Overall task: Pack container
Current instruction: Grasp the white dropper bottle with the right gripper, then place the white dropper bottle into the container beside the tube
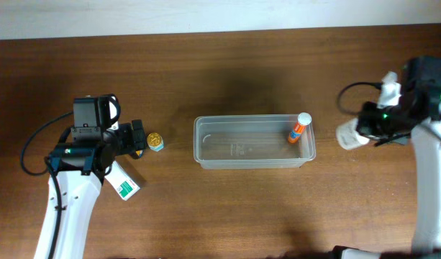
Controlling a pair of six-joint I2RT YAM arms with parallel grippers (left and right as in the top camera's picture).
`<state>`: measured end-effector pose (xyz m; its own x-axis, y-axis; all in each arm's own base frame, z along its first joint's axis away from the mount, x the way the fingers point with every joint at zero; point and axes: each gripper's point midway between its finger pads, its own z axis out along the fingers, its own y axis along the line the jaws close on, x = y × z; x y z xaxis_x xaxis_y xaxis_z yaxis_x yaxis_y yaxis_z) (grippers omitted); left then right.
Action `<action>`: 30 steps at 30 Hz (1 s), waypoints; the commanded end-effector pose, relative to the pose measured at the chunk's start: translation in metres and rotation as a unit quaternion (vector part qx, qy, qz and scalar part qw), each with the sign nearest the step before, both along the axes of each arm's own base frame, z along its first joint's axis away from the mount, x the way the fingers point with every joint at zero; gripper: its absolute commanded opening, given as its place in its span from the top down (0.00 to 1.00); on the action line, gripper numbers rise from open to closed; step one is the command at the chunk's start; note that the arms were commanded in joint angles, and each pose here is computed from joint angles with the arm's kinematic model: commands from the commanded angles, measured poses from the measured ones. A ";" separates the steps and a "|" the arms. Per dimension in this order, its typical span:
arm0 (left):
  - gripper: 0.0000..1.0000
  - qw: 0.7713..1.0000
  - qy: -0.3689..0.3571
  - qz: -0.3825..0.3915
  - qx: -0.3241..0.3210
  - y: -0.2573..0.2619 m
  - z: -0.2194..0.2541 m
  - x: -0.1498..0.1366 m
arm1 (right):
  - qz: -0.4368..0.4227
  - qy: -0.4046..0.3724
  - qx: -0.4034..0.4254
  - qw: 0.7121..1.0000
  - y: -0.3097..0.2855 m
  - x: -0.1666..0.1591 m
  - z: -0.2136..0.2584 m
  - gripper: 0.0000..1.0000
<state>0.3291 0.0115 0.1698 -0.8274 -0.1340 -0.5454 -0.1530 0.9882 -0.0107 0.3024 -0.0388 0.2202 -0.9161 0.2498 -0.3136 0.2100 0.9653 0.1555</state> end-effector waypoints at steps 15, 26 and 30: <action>0.01 1.000 -0.009 -0.004 -0.005 -0.003 0.006 0.004 | 0.127 0.045 0.003 0.991 0.081 -0.002 -0.052 0.81; 0.01 1.000 -0.009 -0.004 -0.005 -0.003 0.006 0.004 | 0.130 0.076 -0.001 0.989 0.082 0.012 -0.109 0.79; 0.01 1.000 -0.009 -0.004 -0.005 -0.003 0.006 0.004 | 0.130 0.087 -0.006 0.988 0.081 0.015 -0.119 0.71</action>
